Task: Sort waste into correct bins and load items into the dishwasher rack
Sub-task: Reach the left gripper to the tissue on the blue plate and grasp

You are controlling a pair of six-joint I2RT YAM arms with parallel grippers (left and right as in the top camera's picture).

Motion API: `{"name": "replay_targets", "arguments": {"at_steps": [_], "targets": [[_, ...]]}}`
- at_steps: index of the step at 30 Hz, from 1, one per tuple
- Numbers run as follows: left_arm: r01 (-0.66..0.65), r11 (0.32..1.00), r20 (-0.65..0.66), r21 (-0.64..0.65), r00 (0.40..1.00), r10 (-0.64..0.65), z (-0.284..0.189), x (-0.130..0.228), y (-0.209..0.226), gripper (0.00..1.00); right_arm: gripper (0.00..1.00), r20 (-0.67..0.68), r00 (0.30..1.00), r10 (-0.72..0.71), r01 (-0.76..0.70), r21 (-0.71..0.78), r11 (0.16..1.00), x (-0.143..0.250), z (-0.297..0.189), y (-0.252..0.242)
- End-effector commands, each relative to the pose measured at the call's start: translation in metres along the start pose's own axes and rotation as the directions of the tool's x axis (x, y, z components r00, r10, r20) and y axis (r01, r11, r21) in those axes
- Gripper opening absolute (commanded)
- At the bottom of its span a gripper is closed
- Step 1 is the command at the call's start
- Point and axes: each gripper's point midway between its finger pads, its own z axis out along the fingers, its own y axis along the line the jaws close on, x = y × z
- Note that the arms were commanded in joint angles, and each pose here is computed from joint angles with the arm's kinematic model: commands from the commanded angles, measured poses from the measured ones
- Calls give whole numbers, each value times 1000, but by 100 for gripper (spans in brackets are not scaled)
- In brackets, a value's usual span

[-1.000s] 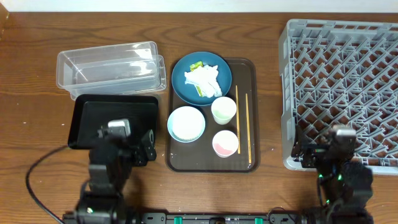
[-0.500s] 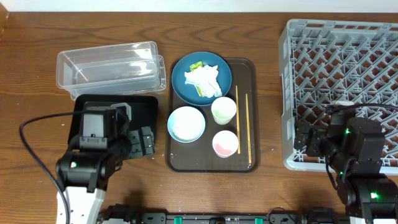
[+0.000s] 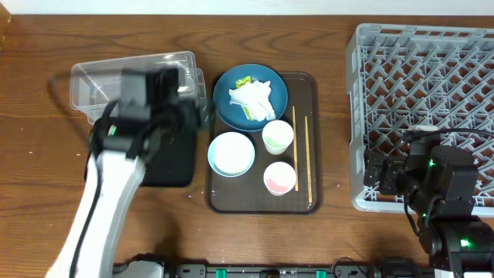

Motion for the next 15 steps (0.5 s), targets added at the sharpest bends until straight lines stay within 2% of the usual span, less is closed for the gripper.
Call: {"name": "replay_targets", "arguments": {"at_steps": [1,7,15], "targets": [[-29,998,-15,48,999,30,35,-26,-22,93,99,19,1000,0,0,-16,1000,-7,-5,4],[-98,989,-42,109,994,103,113,-23,-51,90,99,19,1000,0,0,-16,1000,-7,-5,4],[-127,987,-193,102,971,145,191,33,-56,85,99,4,1000,1,-1,-14,1000,-3,-5,4]]}}
